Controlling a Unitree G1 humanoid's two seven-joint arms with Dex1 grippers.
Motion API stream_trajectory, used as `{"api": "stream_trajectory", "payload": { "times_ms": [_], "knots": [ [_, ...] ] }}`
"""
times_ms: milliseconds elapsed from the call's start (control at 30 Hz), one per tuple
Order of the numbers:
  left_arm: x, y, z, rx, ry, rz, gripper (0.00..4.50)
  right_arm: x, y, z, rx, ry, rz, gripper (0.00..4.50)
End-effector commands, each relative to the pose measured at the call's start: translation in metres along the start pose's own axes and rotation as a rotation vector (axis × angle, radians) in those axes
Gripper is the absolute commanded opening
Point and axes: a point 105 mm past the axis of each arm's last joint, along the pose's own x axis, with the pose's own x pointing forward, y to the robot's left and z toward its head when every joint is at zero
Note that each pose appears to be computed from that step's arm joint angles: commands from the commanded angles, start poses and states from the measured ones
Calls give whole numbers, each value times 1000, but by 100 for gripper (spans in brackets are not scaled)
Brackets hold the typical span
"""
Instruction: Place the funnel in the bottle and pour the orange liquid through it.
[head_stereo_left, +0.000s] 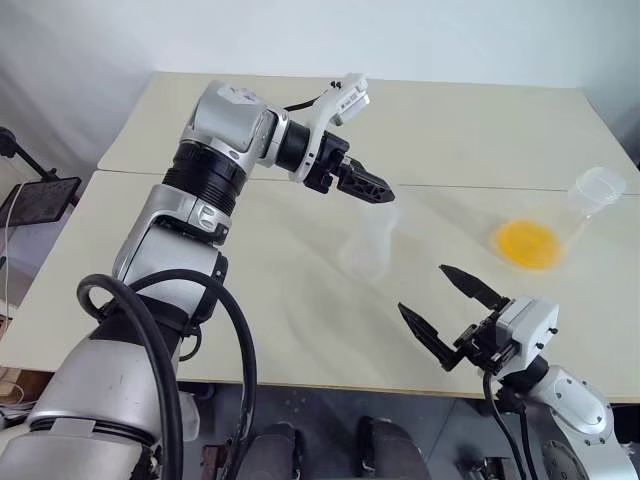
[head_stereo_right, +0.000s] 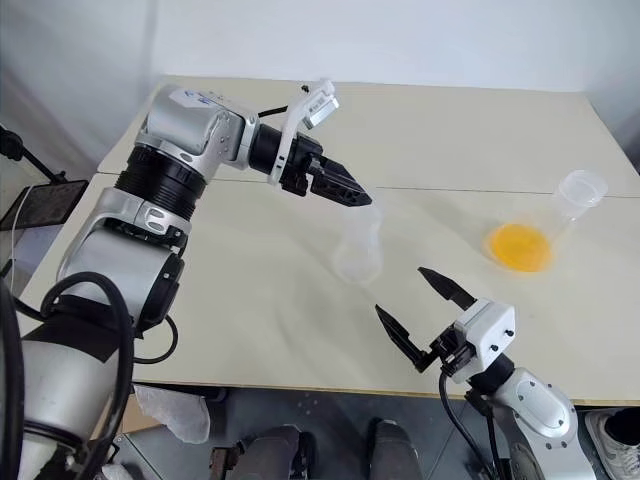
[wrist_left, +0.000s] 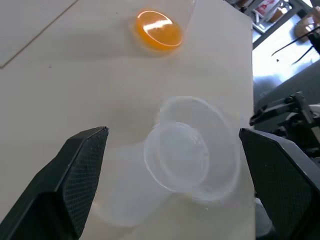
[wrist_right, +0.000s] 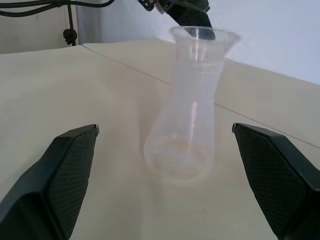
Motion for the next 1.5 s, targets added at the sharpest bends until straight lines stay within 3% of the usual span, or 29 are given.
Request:
{"api": "stream_trajectory", "payload": {
  "times_ms": [33,233,300,467,633,800,967,1067,1233,1433,1500],
  "knots": [
    [-1,4,9,90,-66,23,446,-1,1,12,-36,-40,-8,450],
    [-13,-11,31,222,-321,-105,446,-4,-1,14,-44,-32,-6,450],
    [-24,-16,25,294,-368,-166,446,-6,-3,15,-46,-29,-14,450],
    [-55,-12,-10,404,-463,-220,446,-16,-16,18,-45,-18,-80,450],
    [-81,8,-50,485,-494,-89,446,-35,-32,23,-105,-9,-184,450],
    [-111,14,-115,436,-490,57,446,-89,-58,27,-222,22,-467,450],
    [-108,-1,-149,375,-494,123,446,-146,-70,24,-291,68,-734,450],
    [-110,-4,-152,364,-499,156,446,-172,-69,23,-279,47,-875,450],
    [-112,-7,-143,356,-532,141,446,-153,-61,6,-214,52,-813,450],
    [-107,-18,-125,364,-564,58,446,-124,-105,12,-204,-25,-862,450],
    [-106,-20,-121,362,-570,52,446,-111,-130,4,-150,29,-902,450]
  ]
}}
